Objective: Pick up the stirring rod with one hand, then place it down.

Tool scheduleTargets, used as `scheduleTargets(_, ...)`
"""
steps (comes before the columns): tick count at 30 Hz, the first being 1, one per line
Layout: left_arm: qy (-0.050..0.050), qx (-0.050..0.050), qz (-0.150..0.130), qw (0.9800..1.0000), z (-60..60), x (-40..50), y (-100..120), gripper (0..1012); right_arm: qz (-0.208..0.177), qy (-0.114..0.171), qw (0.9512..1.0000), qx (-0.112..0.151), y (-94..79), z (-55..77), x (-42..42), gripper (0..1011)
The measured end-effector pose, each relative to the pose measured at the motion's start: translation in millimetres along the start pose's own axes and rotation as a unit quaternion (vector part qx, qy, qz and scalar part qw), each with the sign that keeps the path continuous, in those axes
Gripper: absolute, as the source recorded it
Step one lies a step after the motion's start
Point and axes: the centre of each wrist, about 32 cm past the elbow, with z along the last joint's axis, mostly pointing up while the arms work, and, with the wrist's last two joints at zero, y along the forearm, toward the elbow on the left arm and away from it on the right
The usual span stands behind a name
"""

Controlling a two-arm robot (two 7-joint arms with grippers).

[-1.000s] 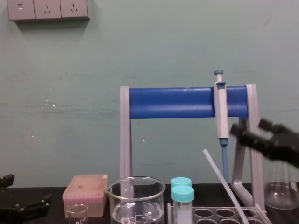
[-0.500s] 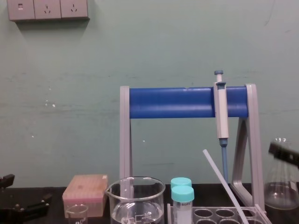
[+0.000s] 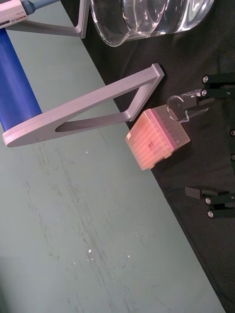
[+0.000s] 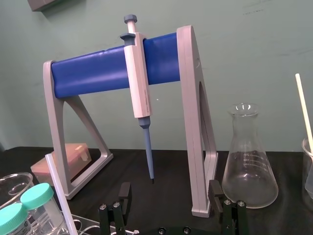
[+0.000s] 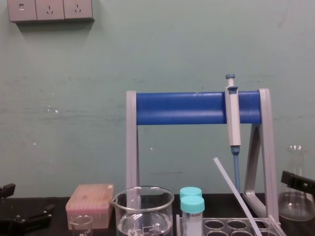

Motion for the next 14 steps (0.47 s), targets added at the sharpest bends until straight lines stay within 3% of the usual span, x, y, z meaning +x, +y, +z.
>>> scheduleTargets(14, 0.000, 0.000, 0.000, 1.0000, 0.0, 0.0, 0.0, 1000, -0.001, -0.001, 1.0000, 0.003, 0.0, 0.5, 0.2, 1000)
